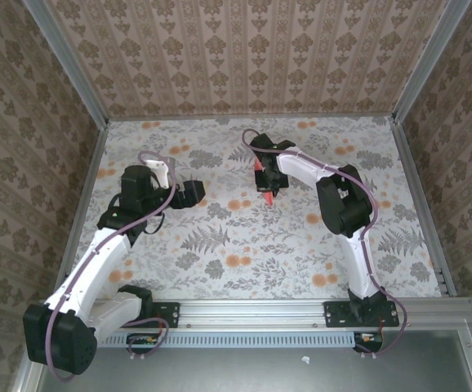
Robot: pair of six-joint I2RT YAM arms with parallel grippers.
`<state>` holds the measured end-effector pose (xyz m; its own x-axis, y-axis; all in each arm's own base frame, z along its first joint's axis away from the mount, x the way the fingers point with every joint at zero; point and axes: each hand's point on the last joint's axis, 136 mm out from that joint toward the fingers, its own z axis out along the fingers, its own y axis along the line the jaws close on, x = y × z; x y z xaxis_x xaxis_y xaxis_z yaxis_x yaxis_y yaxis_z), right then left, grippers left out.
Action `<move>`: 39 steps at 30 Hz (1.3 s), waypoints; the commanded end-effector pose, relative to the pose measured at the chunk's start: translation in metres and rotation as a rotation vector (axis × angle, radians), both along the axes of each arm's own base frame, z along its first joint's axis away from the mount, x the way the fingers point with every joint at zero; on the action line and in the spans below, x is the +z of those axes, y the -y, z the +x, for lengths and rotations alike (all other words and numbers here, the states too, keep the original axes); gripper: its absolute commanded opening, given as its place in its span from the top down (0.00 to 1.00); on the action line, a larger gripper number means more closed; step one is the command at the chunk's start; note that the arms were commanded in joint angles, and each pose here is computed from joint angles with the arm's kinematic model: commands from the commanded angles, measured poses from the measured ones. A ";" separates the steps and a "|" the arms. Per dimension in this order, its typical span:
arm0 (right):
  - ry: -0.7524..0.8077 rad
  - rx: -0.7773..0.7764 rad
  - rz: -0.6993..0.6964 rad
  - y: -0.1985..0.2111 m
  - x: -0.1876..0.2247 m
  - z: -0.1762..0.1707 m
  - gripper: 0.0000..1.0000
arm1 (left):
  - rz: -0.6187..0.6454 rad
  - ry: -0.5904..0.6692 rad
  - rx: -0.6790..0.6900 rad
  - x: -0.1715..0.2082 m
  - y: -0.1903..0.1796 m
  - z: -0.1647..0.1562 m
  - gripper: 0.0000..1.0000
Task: Fold a paper plane with a square sheet of paper (fold left side to right side)
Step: Place the paper plane at the center of the table, then reset both arms
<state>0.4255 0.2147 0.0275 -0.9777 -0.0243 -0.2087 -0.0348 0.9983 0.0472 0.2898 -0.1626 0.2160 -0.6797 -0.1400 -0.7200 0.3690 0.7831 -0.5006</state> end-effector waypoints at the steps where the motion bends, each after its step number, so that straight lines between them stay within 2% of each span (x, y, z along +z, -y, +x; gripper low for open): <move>1: -0.039 -0.014 -0.026 0.002 -0.008 -0.006 0.89 | 0.026 0.022 0.010 0.006 -0.005 0.001 0.00; 12: 0.019 0.009 -0.023 0.001 0.024 -0.012 0.77 | 0.030 -0.002 0.054 0.013 -0.012 0.006 0.00; 20: 0.107 0.034 -0.054 0.012 0.079 -0.031 0.66 | -0.001 -0.033 0.119 0.016 -0.029 0.012 0.00; 24: 0.219 0.050 -0.044 0.031 0.120 -0.048 0.54 | -0.028 -0.028 0.213 0.021 -0.053 0.020 0.00; 26: 0.328 0.054 -0.034 0.046 0.142 -0.054 0.44 | -0.013 -0.012 0.293 0.024 -0.074 0.024 0.00; 29: 0.496 0.038 -0.052 0.079 0.164 -0.060 0.25 | 0.081 0.039 0.440 0.025 -0.112 0.029 0.00; 33: 0.698 -0.098 -0.076 0.138 0.170 -0.064 0.01 | 0.273 0.146 0.612 0.017 -0.159 0.034 0.00; 37: 0.815 -0.195 -0.107 0.188 0.146 -0.064 0.00 | 0.451 0.236 0.712 -0.009 -0.190 0.037 0.00; 39: 0.843 -0.235 -0.148 0.208 0.129 -0.063 0.00 | 0.497 0.261 0.767 -0.022 -0.204 0.037 0.00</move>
